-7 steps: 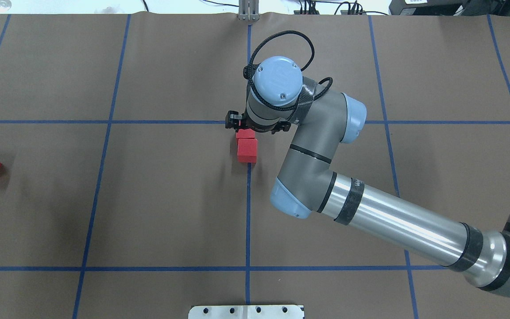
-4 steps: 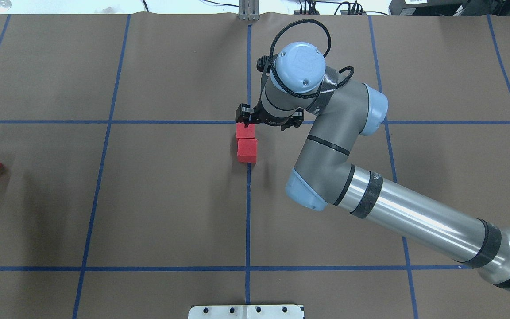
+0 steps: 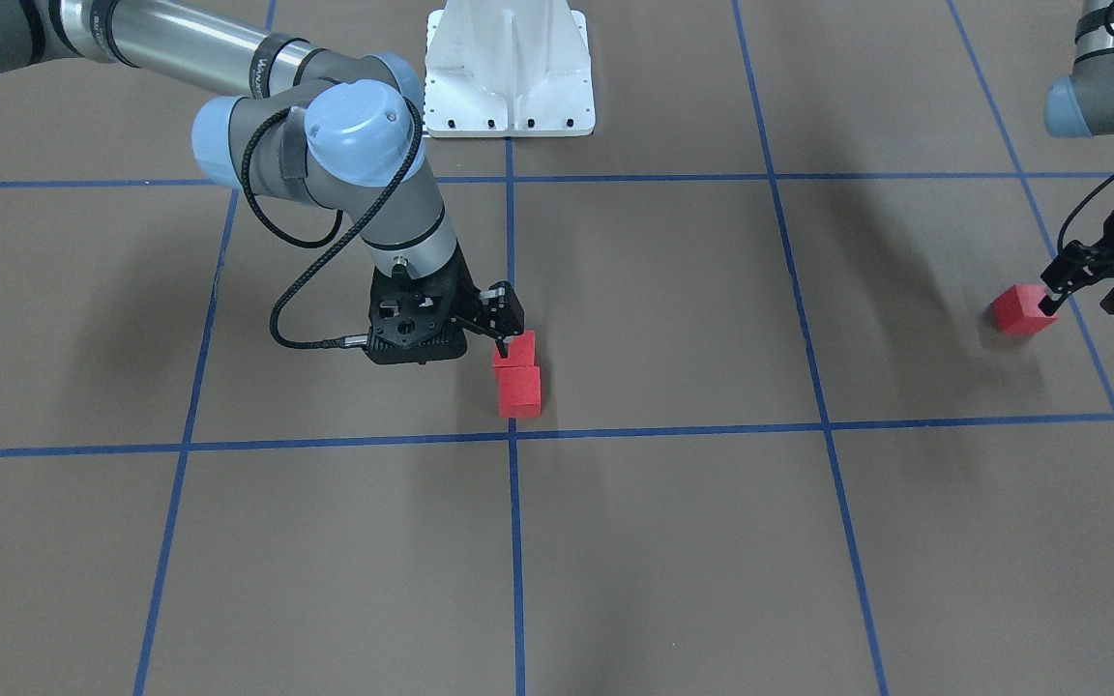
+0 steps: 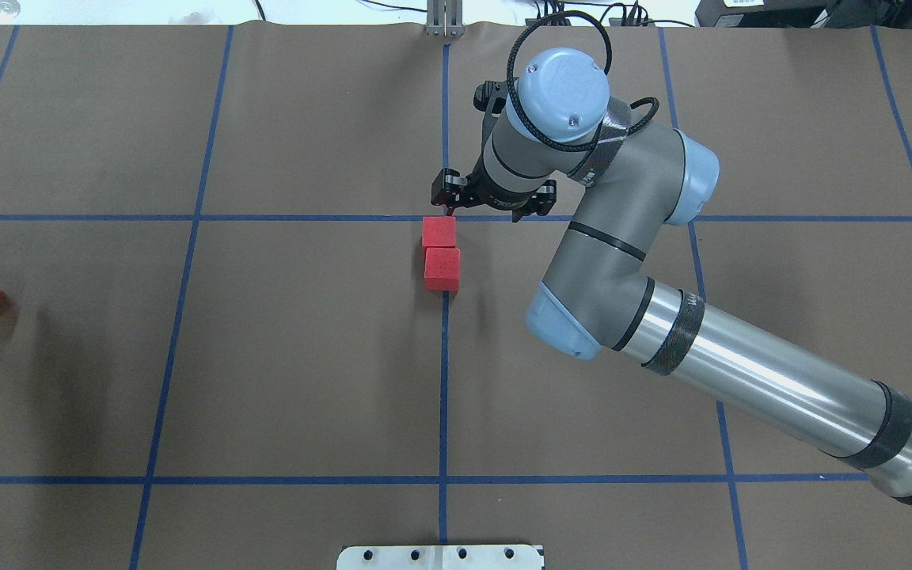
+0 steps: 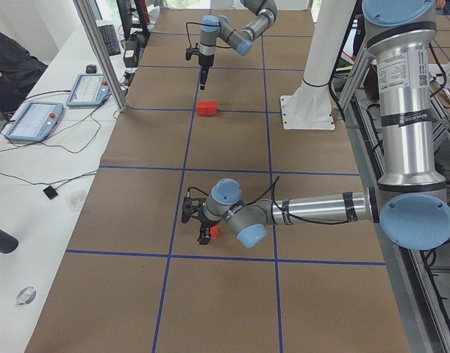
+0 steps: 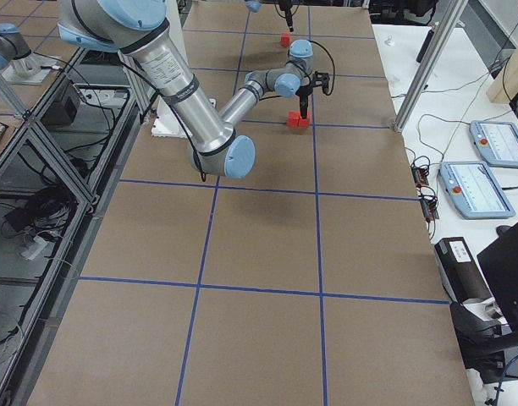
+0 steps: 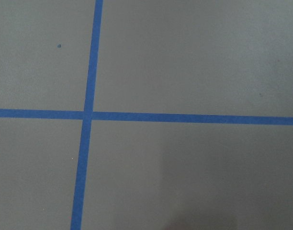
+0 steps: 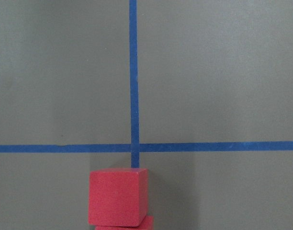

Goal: Form red blocks into L shape at center

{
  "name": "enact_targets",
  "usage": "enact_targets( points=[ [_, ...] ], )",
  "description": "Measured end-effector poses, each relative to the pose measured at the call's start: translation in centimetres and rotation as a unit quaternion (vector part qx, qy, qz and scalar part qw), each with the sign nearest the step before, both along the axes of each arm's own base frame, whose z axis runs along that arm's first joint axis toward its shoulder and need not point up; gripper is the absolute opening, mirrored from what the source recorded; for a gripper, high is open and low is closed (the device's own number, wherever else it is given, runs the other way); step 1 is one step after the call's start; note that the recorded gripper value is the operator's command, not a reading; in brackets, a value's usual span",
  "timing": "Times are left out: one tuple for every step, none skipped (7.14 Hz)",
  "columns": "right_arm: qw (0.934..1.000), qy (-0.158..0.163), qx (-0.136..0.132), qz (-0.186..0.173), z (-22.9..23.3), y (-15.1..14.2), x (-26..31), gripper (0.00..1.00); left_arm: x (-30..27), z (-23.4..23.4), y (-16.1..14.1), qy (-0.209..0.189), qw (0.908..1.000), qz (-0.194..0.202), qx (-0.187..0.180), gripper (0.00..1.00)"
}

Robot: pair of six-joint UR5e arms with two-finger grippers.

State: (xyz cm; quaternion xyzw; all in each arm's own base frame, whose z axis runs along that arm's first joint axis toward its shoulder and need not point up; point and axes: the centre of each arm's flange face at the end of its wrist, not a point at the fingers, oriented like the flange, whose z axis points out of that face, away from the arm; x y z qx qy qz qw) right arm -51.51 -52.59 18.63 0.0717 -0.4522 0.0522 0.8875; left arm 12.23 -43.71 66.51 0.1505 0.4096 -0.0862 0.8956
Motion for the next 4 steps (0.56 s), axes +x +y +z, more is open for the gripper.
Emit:
enact_targets(
  points=[
    [1.0, 0.0, -0.001, 0.002, -0.2, -0.2, 0.5, 0.98, 1.0, -0.1, 0.2, -0.001, 1.0, 0.004, -0.001, 1.0],
    [1.0, 0.0, -0.003, 0.003, -0.3, -0.4, 0.9, 0.98, 1.6, -0.1, 0.4, -0.003, 1.0, 0.008, -0.001, 1.0],
    [1.0, 0.001, -0.004, 0.004, -0.2, -0.5, 1.1, 0.99, 2.1, 0.0, 0.6, -0.005, 0.9999, 0.012, 0.0, 1.0],
    [1.0, 0.002, -0.005, 0.004, -0.1, -0.6, 1.3, 0.99, 2.7, 0.1, 0.8, -0.007, 0.9998, 0.017, 0.001, 1.0]
  ],
)
